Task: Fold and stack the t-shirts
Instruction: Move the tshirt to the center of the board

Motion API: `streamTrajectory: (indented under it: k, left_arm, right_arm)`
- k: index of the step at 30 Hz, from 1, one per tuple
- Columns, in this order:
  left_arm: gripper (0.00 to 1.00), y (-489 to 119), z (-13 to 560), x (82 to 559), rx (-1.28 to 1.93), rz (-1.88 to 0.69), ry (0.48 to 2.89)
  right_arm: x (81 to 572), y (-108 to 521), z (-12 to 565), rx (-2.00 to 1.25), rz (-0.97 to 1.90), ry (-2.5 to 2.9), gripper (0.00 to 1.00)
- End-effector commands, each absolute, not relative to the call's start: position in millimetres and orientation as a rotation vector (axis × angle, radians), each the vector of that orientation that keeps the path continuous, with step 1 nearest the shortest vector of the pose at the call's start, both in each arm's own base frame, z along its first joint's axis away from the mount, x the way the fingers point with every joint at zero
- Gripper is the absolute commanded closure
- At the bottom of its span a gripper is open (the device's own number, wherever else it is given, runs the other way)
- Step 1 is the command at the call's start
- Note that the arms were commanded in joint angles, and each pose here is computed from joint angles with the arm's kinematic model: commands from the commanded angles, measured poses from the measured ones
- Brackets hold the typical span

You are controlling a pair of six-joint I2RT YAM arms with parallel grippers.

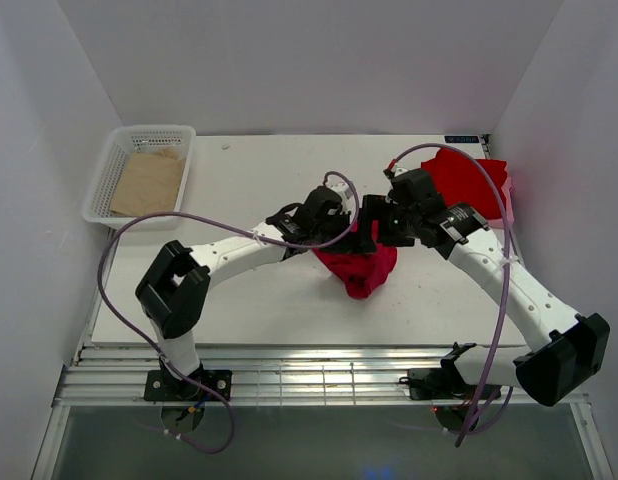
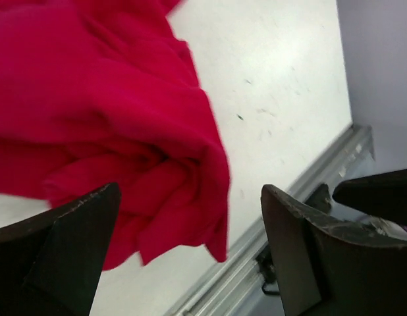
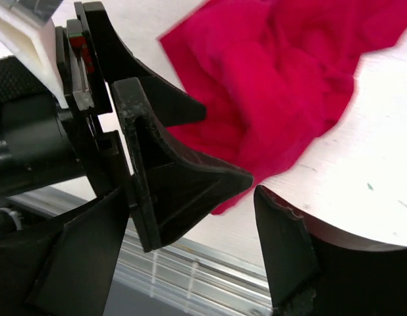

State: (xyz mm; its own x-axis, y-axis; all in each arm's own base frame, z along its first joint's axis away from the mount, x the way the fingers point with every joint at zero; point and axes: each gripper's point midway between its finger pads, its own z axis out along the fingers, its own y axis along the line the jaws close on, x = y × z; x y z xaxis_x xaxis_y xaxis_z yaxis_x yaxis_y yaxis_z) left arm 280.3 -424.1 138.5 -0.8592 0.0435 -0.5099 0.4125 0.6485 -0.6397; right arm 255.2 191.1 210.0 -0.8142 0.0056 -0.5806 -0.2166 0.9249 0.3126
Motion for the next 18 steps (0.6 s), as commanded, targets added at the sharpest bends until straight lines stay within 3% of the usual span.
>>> streamTrajectory:
  k: [1, 9, 15, 18]
  left_arm:
    - [0.02, -357.9, 175.2, 322.5, 0.159, -0.757, 2.265]
    - [0.08, -300.0, 139.2, 360.3, 0.026, -0.43, 2.323]
    - [0.21, -272.6, 118.3, 364.2, -0.165, -0.333, 2.381]
    - [0.21, -253.5, 128.7, 369.3, -0.264, -0.321, 2.343]
  right_arm:
    - [259.2, 204.5, 203.4, -0.174, 0.537, 2.468, 0.24]
    - [249.0, 240.2, 180.7, -0.319, 0.614, 2.53, 0.29]
    - [247.7, 258.8, 151.9, -0.389, 0.599, 2.588, 0.41]
    - [253.1, 264.9, 145.0, -0.425, 0.583, 2.583, 0.43]
